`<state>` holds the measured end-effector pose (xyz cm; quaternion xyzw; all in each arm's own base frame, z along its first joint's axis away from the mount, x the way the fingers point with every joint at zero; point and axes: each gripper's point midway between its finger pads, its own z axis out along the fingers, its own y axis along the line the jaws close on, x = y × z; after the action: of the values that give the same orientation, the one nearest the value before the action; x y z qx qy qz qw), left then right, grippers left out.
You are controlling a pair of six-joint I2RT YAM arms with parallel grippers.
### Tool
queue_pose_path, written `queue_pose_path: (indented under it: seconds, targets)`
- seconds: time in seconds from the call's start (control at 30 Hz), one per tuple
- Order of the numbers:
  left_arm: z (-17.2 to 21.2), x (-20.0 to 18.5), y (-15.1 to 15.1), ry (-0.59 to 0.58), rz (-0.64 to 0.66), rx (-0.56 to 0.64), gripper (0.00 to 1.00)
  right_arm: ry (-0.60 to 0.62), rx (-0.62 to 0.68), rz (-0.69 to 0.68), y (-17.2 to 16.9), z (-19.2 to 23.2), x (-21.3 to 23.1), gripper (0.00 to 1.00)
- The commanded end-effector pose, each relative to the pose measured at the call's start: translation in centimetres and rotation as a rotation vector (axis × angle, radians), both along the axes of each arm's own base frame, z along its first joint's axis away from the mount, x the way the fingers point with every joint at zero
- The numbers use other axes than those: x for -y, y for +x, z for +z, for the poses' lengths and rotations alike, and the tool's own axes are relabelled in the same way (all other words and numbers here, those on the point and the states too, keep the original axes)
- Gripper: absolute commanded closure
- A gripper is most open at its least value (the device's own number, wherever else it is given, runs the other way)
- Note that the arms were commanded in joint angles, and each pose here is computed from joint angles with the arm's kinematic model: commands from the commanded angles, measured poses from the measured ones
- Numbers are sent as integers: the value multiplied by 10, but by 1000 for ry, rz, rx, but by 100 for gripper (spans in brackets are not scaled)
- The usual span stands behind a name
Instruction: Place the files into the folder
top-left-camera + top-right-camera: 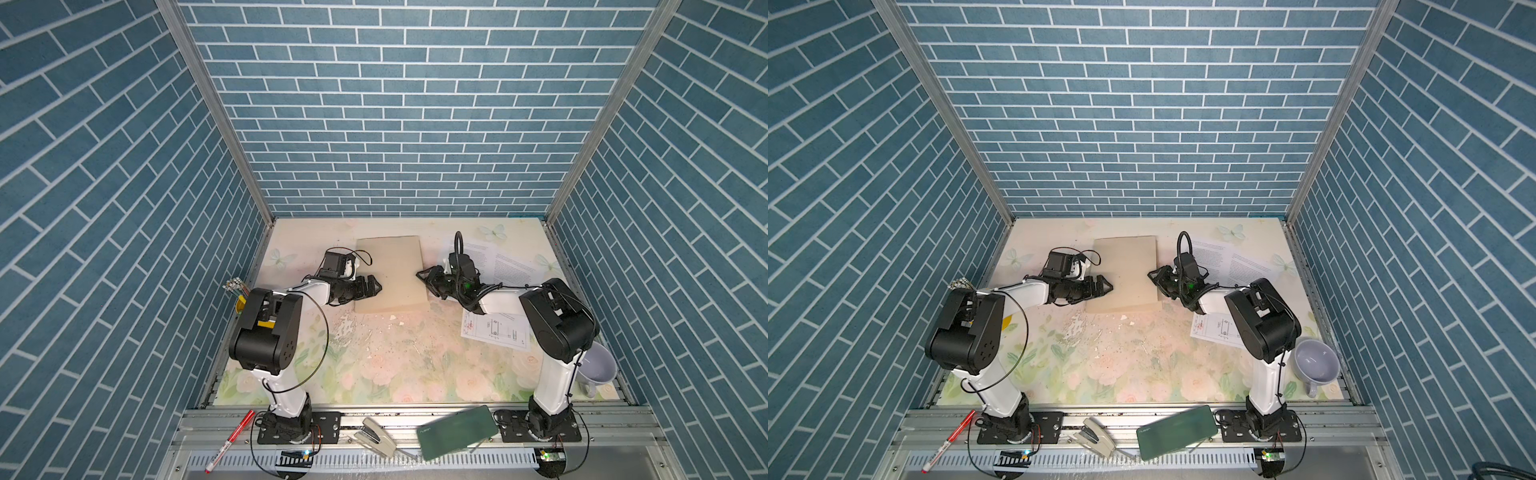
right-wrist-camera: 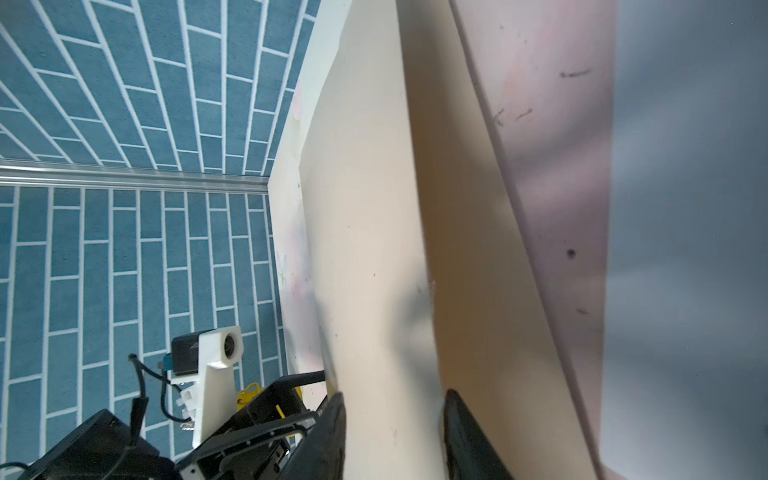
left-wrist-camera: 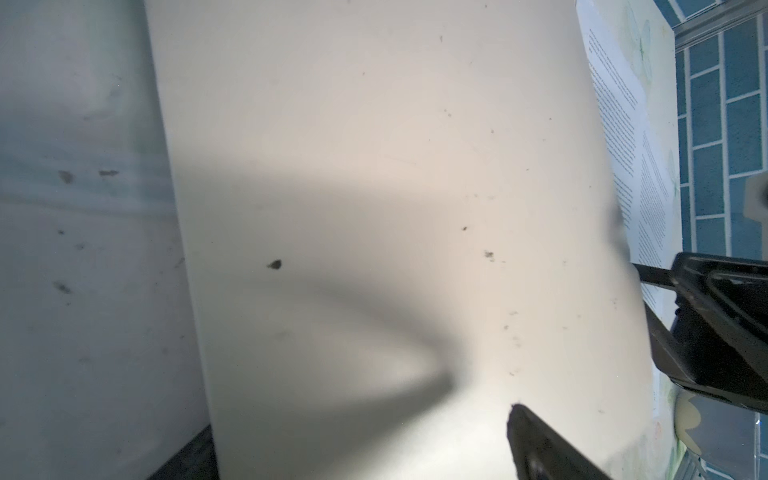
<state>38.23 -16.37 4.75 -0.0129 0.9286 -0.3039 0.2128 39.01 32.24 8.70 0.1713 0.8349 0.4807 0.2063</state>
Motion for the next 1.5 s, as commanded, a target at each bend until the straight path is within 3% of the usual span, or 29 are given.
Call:
queue_pose_path:
  seconds: [0.0, 0.27, 0.63, 0.87, 1.17, 1.47]
  targets:
    - [-1, 5, -12, -32, -19, -29, 0, 97, 17, 14, -7, 23, -8, 62]
    - [1, 1, -11, -10, -4, -10, 0, 86, 16, 12, -7, 26, -6, 69]
    - [21, -30, -15, 167, 57, 122, 0, 51, 26, 32, -4, 35, -10, 89]
    - [34, -30, -38, 284, 42, 201, 0, 46, 11, 30, -3, 38, -10, 97]
    - [56, -13, -78, 408, 10, 379, 0, 34, 5, 30, -6, 47, -8, 98]
    - [57, 37, -113, 521, -172, 528, 0, 36, 6, 56, -10, 52, -10, 96]
